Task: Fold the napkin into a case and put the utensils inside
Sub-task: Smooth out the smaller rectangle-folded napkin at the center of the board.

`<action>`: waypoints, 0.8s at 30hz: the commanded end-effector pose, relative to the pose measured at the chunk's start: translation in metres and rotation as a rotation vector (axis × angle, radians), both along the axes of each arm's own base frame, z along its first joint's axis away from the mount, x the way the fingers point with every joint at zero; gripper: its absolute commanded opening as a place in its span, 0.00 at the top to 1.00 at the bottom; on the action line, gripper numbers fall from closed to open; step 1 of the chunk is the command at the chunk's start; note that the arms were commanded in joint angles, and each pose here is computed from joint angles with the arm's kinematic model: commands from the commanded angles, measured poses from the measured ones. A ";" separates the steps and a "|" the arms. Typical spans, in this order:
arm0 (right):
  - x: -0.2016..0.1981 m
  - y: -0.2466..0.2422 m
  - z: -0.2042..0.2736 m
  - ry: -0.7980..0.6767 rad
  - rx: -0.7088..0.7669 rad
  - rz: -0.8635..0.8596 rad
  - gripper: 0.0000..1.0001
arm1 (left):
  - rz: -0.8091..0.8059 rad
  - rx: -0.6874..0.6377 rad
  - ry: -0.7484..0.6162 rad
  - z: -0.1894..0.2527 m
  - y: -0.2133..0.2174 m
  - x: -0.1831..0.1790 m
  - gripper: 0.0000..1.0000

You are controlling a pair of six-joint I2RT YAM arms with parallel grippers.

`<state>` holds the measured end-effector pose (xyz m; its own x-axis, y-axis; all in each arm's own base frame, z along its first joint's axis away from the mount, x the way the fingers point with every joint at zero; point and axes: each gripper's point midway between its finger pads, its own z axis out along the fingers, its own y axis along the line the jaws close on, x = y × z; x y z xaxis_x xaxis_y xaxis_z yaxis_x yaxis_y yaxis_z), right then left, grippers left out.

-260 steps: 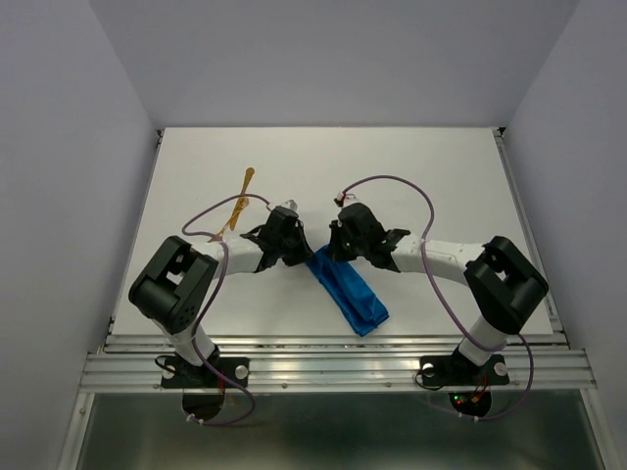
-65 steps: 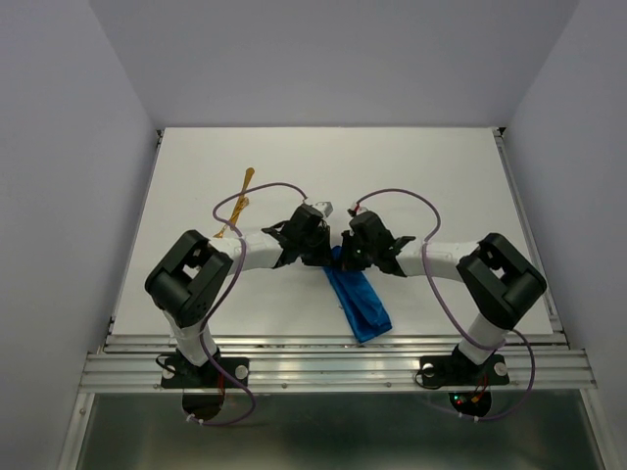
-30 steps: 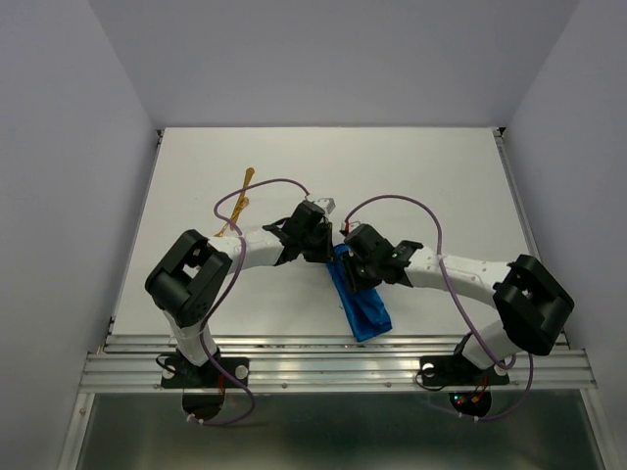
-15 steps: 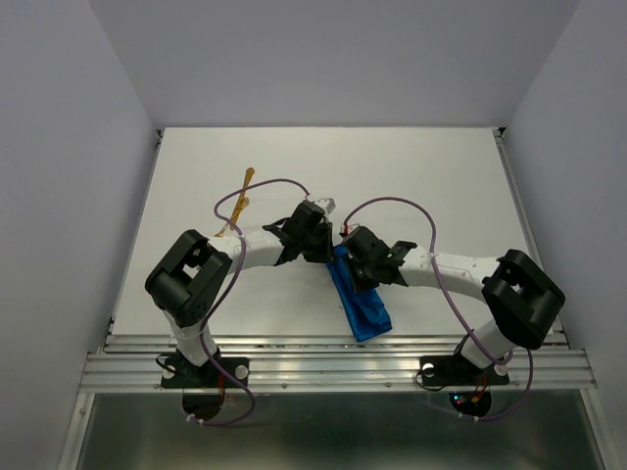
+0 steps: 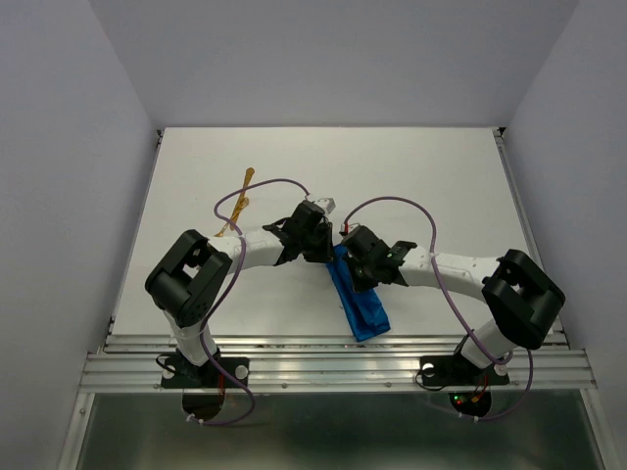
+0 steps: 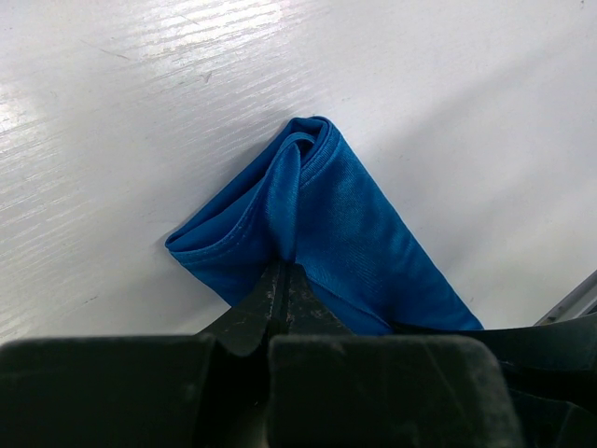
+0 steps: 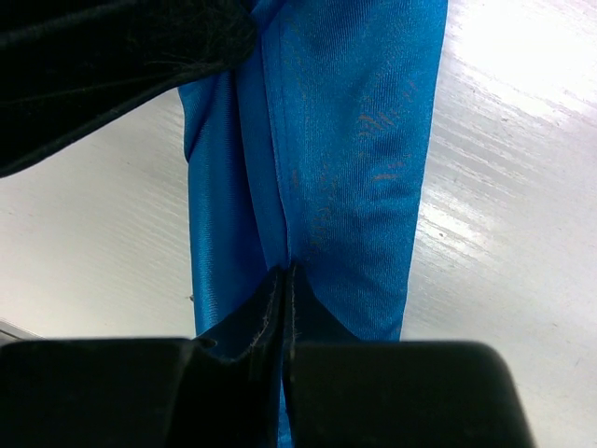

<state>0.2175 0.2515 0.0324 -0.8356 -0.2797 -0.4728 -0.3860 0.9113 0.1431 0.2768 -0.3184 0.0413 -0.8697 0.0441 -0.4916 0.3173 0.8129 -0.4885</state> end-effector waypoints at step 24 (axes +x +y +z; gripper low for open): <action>0.019 0.040 0.007 -0.040 0.100 0.012 0.99 | -0.021 -0.035 -0.028 0.013 -0.011 0.008 1.00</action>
